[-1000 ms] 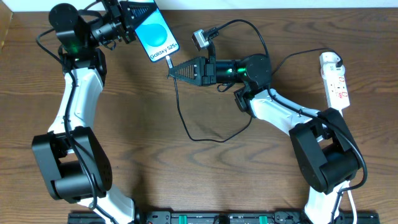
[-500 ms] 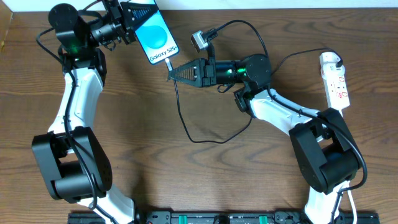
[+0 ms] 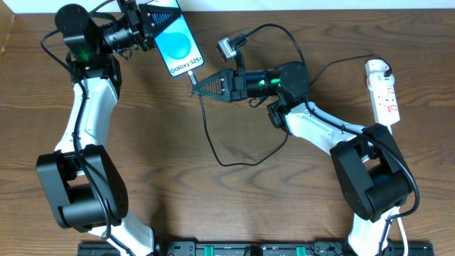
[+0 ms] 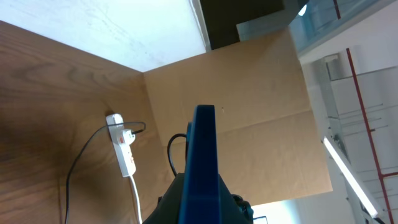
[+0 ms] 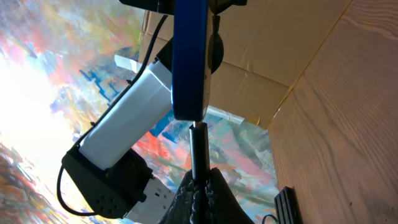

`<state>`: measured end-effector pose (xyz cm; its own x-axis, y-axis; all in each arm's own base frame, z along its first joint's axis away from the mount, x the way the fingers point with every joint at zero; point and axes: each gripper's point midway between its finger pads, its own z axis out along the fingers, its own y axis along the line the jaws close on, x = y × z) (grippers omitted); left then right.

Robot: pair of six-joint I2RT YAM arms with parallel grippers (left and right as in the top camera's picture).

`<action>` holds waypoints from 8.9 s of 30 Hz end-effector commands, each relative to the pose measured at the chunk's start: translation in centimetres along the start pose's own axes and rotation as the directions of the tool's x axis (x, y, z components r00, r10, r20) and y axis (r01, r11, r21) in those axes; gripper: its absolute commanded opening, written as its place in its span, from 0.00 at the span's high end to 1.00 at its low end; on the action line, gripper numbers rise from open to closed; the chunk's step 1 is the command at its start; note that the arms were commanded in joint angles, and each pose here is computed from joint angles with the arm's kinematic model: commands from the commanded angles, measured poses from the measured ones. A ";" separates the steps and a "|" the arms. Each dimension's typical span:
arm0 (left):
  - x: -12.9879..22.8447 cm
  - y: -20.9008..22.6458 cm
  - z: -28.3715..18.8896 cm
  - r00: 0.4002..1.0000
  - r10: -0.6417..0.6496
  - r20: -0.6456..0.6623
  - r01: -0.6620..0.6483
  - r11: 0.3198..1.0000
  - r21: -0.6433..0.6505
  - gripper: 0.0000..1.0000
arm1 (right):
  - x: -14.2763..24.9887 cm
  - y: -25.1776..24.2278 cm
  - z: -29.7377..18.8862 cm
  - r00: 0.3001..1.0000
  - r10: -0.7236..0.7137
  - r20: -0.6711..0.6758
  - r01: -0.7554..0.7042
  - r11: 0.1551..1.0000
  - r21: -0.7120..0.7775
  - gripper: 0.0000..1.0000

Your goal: Plug charger to phone and switch on socket

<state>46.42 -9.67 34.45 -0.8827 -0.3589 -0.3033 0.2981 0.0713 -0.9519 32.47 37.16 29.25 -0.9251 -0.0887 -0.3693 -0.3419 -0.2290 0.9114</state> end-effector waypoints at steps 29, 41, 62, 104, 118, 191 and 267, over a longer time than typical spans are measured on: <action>2.6 -2.1 1.1 0.987 0.100 -0.128 -0.095 0.995 0.040 0.92 | -2.9 -1.0 -0.6 0.988 -0.028 0.153 0.023 0.999 0.038 0.64; -0.6 -1.2 -3.9 0.996 0.084 -0.003 -0.084 0.996 -0.014 0.93 | -2.1 -2.1 -2.0 0.995 -0.066 0.071 0.060 0.995 0.079 0.01; -0.1 -0.8 -3.9 0.998 0.064 -0.029 -0.065 0.998 -0.015 0.93 | 0.5 -15.5 -21.5 0.884 0.060 0.464 -0.446 0.408 0.797 0.01; 22.1 20.6 7.5 0.926 -0.096 -0.365 -0.162 0.772 -0.614 0.93 | 4.5 -0.5 -29.9 0.818 -0.317 0.479 -0.499 0.021 0.866 0.01; 27.3 23.2 12.0 0.890 -0.184 -0.417 -0.123 0.784 -0.608 0.93 | 5.2 -0.7 -30.3 0.823 -0.304 0.479 -0.506 -0.012 0.862 0.01; 28.6 30.2 6.7 0.908 -0.338 -0.249 -0.063 0.477 -0.877 0.14 | 5.5 -1.8 -30.7 0.836 -0.278 0.472 -0.503 -0.046 0.863 0.01; 15.4 12.4 -14.4 0.962 0.195 -0.189 -0.174 -0.091 -0.981 0.14 | 5.3 -1.7 -31.0 0.831 -0.295 0.472 -0.508 -0.060 0.859 0.01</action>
<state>31.67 -1.89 14.46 -0.8987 -0.1732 -0.4030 -0.2207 0.9725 0.0742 33.11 7.29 19.89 -0.7500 0.4609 -0.4744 0.3514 0.8853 0.3045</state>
